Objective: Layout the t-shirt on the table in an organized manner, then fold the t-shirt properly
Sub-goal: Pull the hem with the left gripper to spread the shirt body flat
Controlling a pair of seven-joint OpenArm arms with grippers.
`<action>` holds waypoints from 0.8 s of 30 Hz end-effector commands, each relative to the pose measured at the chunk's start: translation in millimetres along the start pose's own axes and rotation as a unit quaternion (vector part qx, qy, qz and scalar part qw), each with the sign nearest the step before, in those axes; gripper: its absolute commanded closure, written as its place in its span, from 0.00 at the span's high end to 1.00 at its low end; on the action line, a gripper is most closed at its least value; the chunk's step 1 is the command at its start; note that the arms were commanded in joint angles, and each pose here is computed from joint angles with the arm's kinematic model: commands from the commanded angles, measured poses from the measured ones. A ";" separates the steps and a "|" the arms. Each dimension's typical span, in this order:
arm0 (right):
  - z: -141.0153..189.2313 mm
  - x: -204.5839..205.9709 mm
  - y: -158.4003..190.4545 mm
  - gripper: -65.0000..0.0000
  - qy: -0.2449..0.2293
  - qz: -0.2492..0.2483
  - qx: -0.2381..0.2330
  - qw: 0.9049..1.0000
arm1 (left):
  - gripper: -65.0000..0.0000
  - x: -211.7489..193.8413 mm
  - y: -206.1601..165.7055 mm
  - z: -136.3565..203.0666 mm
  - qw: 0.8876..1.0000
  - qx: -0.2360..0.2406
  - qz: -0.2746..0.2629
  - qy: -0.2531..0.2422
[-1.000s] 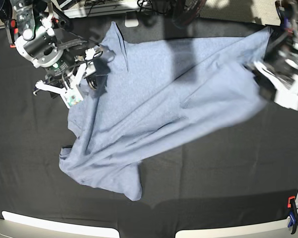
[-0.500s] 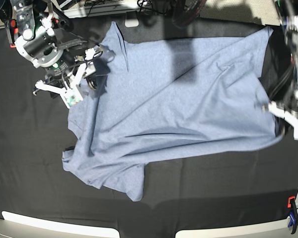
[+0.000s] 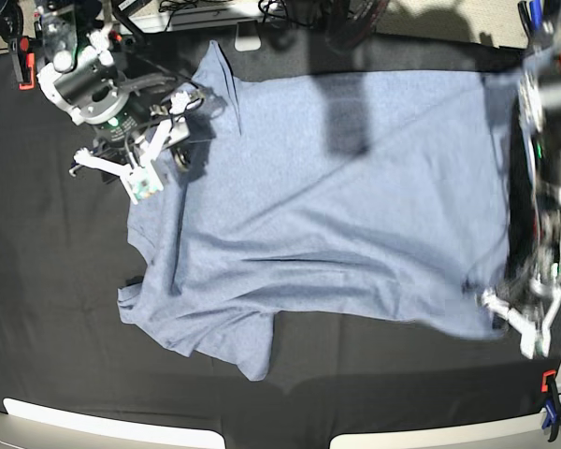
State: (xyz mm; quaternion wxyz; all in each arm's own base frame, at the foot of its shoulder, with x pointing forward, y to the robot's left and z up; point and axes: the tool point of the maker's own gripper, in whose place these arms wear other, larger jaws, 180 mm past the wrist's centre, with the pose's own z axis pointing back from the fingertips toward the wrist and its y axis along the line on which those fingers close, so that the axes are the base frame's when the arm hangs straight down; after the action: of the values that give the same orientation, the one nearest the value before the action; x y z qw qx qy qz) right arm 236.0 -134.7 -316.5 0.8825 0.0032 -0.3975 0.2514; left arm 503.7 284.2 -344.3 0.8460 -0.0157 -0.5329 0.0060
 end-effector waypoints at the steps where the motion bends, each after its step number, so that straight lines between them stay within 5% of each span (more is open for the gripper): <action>1: 3.3 10.1 -3.6 0.45 -0.021 0.006 -0.005 1.000 | 0.00 45.7 14.6 -1.6 0.998 0.024 -0.003 -0.050; 5: 2.9 10.7 -2.1 0.45 -0.022 0.003 -0.004 1.000 | 0.00 71.8 24.1 -8.4 0.996 0.062 -0.013 -0.057; 13: 2.6 10.8 -1.2 0.45 -0.022 0.000 -0.004 1.000 | 0.00 67.4 18.2 -11.5 0.996 0.063 -0.042 -0.043; 14: 2.6 10.4 -1.2 0.45 -0.021 0.000 -0.004 1.000 | 0.03 67.5 18.5 -11.4 0.996 0.063 -0.041 -0.044; 18: 2.7 11.0 -1.3 0.45 -0.022 0.000 -0.004 1.000 | 0.47 69.2 18.2 -11.5 0.996 0.063 -0.041 -0.046; 24: 2.6 18.3 -2.2 0.45 -0.040 0.001 -0.005 0.999 | 0.51 58.4 18.5 -12.2 0.997 0.063 -0.031 -0.015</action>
State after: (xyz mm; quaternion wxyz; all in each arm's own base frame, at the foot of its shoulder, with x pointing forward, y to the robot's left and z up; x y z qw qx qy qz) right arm 239.4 -129.7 -312.5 0.8771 0.0110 -0.4122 0.2463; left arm 525.7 296.0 -329.4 0.8586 0.0460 -0.5105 0.0091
